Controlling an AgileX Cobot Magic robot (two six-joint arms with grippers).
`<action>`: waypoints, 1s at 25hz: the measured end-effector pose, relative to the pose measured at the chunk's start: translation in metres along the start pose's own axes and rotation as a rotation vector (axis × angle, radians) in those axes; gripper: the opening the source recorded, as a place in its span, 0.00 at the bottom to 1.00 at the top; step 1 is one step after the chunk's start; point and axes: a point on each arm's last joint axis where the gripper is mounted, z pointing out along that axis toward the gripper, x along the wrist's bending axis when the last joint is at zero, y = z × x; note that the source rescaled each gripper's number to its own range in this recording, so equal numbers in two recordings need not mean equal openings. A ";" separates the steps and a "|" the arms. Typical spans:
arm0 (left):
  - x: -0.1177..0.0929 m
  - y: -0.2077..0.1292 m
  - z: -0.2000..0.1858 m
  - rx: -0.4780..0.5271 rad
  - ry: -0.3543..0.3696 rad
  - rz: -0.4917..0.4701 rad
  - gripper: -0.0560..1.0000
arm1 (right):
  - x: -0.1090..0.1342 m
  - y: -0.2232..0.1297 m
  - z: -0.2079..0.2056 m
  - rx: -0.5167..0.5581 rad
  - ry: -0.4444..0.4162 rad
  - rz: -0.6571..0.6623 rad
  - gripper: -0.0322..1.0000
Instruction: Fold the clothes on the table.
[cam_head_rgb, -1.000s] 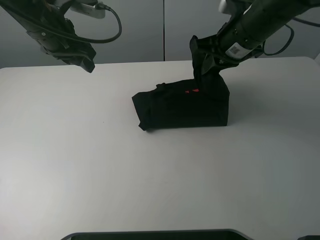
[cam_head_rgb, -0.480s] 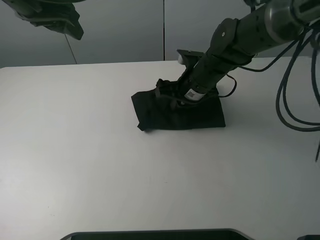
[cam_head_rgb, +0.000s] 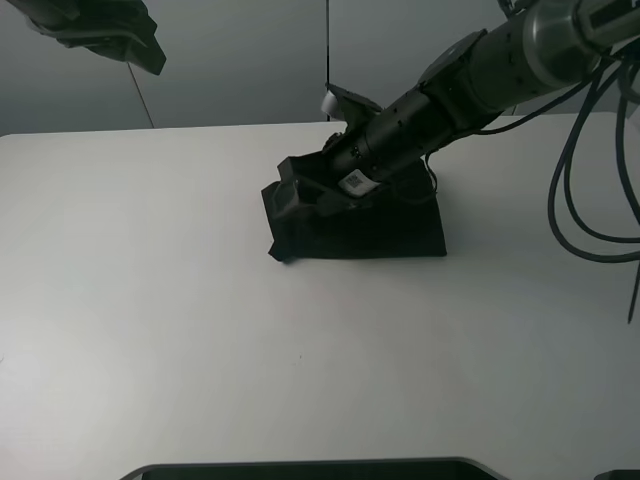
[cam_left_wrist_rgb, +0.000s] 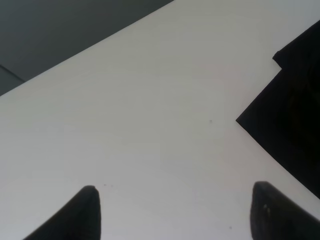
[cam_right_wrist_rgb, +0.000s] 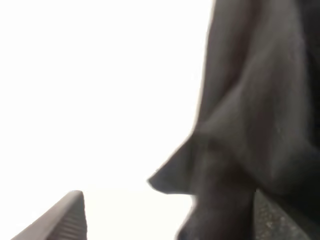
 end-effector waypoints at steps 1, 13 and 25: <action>0.000 0.000 0.000 -0.001 0.000 0.000 0.82 | 0.002 0.001 0.000 -0.009 0.025 -0.019 0.76; 0.002 0.009 -0.055 -0.179 0.027 -0.002 0.82 | -0.003 0.003 0.008 -0.042 0.029 -0.025 0.76; 0.002 0.000 -0.167 -0.503 0.076 -0.006 0.82 | -0.007 -0.005 0.029 -0.024 0.178 -0.019 0.76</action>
